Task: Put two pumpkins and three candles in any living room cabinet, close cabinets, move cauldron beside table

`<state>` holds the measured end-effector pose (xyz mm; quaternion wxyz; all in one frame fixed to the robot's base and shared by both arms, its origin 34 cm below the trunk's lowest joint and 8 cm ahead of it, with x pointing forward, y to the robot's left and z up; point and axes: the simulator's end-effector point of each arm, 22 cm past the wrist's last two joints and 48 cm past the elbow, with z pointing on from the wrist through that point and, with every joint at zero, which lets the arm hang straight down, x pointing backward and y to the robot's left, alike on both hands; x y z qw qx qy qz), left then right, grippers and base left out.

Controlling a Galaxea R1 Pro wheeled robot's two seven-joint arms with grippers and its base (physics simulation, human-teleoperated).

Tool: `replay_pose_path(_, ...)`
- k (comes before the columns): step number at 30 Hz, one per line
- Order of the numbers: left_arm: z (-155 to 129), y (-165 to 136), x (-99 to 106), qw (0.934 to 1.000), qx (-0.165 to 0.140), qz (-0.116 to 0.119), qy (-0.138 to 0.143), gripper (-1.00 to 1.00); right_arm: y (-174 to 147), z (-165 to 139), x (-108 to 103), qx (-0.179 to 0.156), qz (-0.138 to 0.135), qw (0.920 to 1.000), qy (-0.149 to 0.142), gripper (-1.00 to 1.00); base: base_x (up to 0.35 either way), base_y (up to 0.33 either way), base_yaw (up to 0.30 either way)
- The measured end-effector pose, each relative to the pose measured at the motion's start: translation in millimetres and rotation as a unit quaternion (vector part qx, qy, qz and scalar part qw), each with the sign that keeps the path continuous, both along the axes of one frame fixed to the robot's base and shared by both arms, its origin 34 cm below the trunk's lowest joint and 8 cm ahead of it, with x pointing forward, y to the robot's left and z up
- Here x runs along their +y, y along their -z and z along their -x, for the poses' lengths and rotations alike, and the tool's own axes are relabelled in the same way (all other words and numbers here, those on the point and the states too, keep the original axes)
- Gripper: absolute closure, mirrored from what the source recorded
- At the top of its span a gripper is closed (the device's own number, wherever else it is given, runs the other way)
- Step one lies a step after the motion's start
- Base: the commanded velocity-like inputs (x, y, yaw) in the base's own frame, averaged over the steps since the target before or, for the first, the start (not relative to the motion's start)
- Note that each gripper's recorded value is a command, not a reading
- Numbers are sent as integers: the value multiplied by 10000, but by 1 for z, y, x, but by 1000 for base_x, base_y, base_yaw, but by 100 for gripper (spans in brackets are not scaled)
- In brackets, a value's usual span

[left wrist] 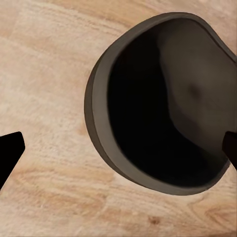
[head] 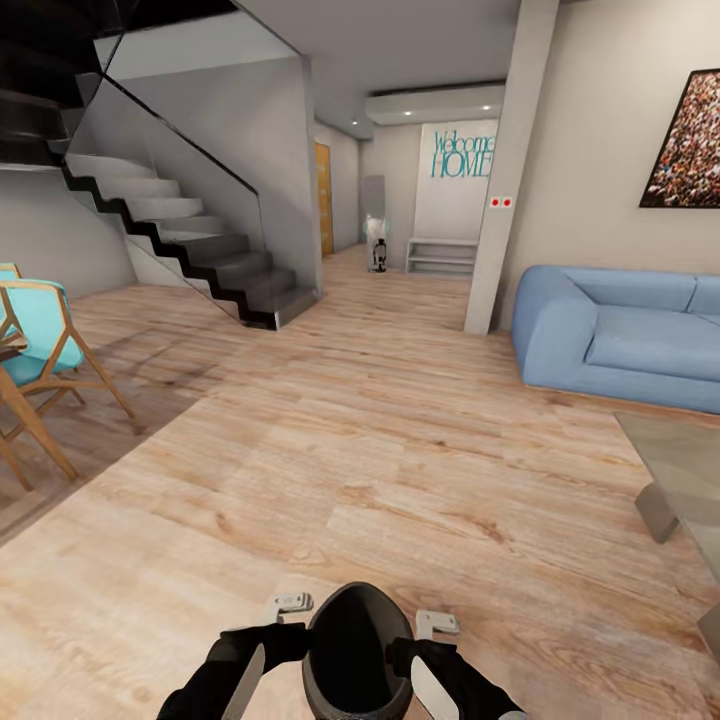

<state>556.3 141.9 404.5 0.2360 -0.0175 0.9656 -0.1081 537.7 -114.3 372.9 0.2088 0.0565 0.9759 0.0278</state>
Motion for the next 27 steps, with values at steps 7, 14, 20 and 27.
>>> replay_pose_path(7, 1, 14, -1, 10000, -20, 12, -5, -100, 15, 3, 0, -24, 0, 10000, 6, -100, 0, 0, 0)
replay_pose_path(14, 2, 29, -1, 9999, -126, 10, -23, -100, 29, 4, 0, -49, 12, 10000, -10, -100, 0, 0, 0)
replay_pose_path(20, 6, 44, -1, 9999, -125, 6, -26, -100, 37, 1, 3, -121, -23, 9999, -11, -100, 0, 0, 0)
replay_pose_path(27, 10, 59, -1, 9999, -130, 1, -23, -100, 49, 0, 4, -185, -51, 9998, -13, -100, 0, 0, 0)
